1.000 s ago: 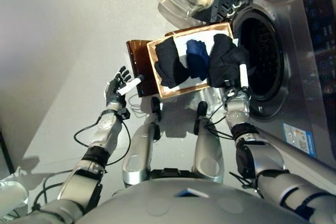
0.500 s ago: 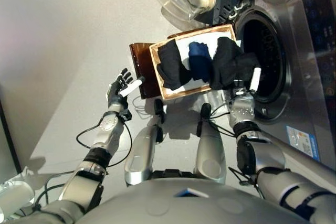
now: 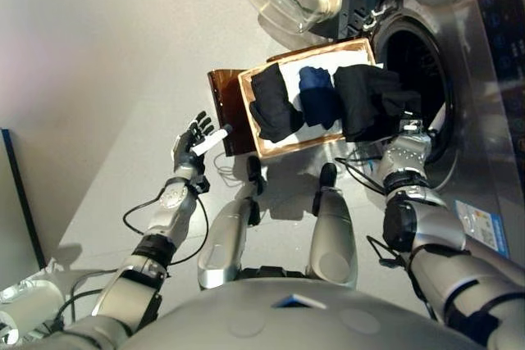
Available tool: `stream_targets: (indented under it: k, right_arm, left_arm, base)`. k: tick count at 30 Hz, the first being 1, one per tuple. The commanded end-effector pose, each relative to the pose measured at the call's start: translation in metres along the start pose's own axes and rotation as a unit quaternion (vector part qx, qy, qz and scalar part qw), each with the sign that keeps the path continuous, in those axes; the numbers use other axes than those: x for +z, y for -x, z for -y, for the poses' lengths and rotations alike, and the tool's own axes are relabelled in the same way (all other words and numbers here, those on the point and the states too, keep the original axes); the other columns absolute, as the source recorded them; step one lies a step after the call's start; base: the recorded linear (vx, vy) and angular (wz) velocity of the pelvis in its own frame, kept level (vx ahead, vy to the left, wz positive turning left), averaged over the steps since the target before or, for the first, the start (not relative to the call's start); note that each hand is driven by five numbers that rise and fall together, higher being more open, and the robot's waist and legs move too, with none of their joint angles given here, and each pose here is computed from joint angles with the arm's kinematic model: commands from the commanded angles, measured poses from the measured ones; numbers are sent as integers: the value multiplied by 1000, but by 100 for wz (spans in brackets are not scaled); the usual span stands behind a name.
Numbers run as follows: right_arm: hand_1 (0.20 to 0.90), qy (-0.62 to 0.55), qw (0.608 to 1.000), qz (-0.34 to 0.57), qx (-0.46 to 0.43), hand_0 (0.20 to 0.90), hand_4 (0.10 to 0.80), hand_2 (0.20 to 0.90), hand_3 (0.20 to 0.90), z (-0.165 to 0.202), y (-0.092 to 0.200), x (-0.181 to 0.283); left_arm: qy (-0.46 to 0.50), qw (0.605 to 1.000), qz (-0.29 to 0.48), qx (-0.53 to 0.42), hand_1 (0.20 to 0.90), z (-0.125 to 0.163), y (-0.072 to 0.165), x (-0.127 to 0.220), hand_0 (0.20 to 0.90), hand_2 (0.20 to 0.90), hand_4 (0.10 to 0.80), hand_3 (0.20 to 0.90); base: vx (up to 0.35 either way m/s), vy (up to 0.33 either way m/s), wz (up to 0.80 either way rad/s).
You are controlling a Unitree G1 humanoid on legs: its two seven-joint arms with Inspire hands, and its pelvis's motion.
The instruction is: Pick up the clothes and place them into the washing machine
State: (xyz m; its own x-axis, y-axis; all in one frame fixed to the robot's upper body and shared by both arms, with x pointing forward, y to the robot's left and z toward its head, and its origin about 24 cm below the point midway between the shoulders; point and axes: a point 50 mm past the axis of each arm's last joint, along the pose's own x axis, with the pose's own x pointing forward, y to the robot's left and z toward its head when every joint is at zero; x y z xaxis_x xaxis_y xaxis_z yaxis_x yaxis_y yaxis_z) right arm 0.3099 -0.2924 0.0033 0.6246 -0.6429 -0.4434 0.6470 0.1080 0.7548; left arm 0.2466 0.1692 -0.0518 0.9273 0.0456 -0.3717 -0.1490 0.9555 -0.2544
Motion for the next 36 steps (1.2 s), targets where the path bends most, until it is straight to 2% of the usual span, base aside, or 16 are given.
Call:
stream_targets:
  k: [1,5,7,8,9,15,20,21,22,31,36]
  right_arm:
    - [200,127,985,64,101,200,300,200,200,-33,-6,39]
    - [200,317,932,36,173,200,300,200,200,-28,1,20]
    - [200,415,883,36,216,200,300,200,200,-30,7,11]
    - [200,488,836,41,246,200,300,200,200,-33,10,6]
    - [200,499,831,49,240,200,300,200,200,-32,9,9]
    - [200,703,660,122,234,200,300,200,200,-44,5,16]
    - [200,771,570,154,240,200,300,200,200,-58,4,17]
    - [851,778,559,163,237,851,765,851,851,-61,4,18]
    - [900,786,547,167,237,900,800,900,900,-64,4,18]
    - [900,825,471,206,234,900,800,900,900,-95,6,16]
    - [900,842,456,196,212,900,800,900,900,-95,2,17]
  left_arm:
    - [-20,996,85,-12,900,-2,-6,36,900,900,800,900]
    - [-28,995,93,-3,900,-10,-4,39,900,900,800,900]
    - [-33,994,100,0,900,-13,-4,42,900,900,800,900]
    - [-35,994,103,4,900,-16,-3,43,900,900,800,900]
    - [-38,994,104,6,900,-17,-3,44,900,900,800,900]
    - [-49,992,114,15,900,-22,-4,49,900,900,800,900]
    - [-55,990,127,7,900,-20,-4,54,900,900,800,900]
    - [-56,990,129,7,900,-21,-3,55,900,900,800,900]
    - [-57,990,130,7,900,-21,-3,56,900,900,800,900]
    - [-59,987,149,-2,900,-19,-1,66,900,900,800,900]
    - [-58,986,159,-8,900,-20,1,71,900,900,800,900]
  base:
    - [-14,-24,-4]
    - [-8,-23,-1]
    - [-16,-40,1]
    - [-11,-36,0]
    - [-9,-33,1]
    - [-2,-2,2]
    - [-7,3,2]
    - [0,0,0]
    - [0,0,0]
    - [-19,12,1]
    - [-33,-5,2]
